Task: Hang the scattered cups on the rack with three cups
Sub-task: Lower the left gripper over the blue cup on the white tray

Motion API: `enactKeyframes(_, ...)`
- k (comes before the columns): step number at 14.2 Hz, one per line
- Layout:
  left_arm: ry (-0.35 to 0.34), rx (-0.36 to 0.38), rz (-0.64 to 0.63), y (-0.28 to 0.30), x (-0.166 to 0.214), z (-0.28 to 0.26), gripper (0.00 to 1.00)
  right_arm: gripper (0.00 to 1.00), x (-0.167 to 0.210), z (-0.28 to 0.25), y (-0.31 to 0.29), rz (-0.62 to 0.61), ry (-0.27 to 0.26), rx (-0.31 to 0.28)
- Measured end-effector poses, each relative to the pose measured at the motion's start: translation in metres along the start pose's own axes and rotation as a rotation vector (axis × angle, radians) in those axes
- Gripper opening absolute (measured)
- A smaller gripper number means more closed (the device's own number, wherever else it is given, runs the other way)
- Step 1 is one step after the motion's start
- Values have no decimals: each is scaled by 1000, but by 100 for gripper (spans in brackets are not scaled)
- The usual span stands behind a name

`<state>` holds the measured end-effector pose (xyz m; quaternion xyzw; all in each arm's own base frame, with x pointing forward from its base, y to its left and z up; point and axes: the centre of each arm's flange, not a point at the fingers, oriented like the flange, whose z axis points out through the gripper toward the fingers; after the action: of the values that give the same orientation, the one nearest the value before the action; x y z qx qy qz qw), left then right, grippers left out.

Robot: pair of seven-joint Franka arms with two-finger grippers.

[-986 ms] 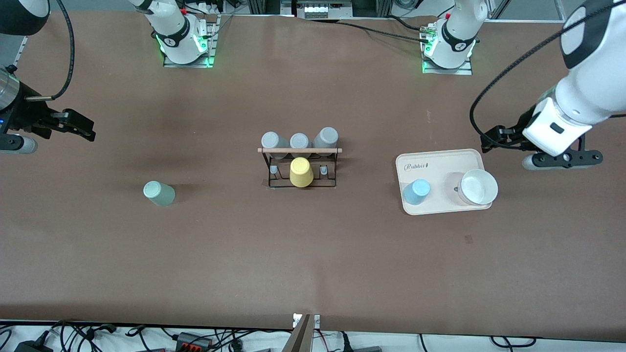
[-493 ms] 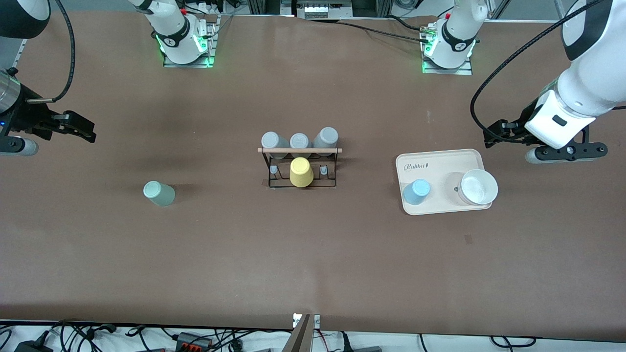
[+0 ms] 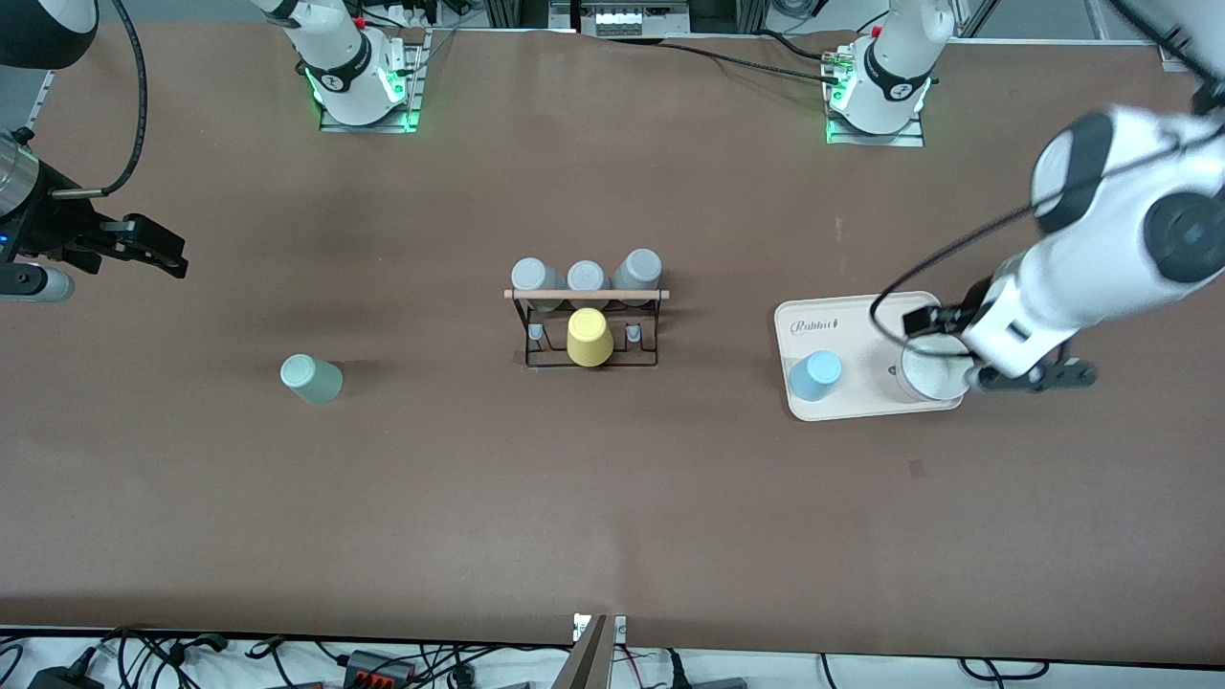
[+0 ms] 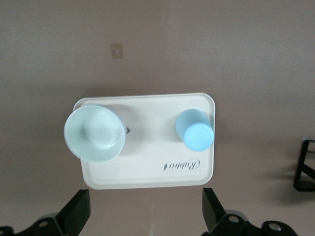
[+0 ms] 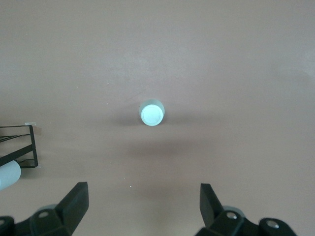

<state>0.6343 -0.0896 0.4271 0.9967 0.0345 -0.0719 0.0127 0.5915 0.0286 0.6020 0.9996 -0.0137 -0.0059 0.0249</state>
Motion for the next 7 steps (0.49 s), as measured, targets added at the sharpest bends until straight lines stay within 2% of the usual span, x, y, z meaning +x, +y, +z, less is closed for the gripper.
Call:
enactKeyframes(4, 25, -38, 5, 10, 38, 112, 100, 100, 0, 0, 0, 0, 0, 0)
enactKeyframes(7, 35, -45, 42, 36, 37, 148, 100, 100, 0, 0, 0, 0, -1, 0)
